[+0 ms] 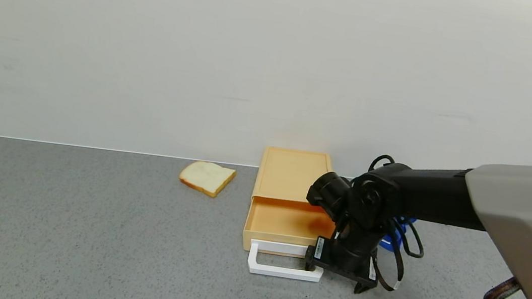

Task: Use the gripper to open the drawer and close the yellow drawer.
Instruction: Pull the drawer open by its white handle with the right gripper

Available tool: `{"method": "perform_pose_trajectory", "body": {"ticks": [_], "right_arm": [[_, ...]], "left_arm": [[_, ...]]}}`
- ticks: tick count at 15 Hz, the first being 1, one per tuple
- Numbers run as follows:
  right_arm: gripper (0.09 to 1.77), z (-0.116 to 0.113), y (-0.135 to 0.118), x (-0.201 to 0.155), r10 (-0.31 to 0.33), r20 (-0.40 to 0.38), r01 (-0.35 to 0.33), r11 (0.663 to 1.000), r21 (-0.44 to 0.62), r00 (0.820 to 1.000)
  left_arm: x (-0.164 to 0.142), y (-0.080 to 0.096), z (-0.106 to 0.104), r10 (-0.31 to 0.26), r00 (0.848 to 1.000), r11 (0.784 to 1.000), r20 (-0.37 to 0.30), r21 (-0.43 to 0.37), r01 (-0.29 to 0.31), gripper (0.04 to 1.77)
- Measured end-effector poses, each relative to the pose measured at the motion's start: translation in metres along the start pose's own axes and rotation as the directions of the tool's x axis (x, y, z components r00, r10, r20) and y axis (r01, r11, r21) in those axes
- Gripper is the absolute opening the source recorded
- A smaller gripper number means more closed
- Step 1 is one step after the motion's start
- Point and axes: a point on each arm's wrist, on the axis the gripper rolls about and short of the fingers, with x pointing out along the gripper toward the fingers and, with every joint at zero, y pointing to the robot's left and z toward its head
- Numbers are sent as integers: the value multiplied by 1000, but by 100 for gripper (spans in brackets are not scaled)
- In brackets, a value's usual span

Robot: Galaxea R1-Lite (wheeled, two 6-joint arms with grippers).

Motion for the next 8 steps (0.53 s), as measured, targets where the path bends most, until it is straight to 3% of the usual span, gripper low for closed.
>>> {"method": "perform_pose_trajectory", "body": {"ticks": [8], "right_arm": [[171, -25, -8, -1, -34, -37, 32, 999, -38, 999]], "left_arm": [[0, 0, 0, 0, 1000, 1000, 0, 0, 0, 172]]}}
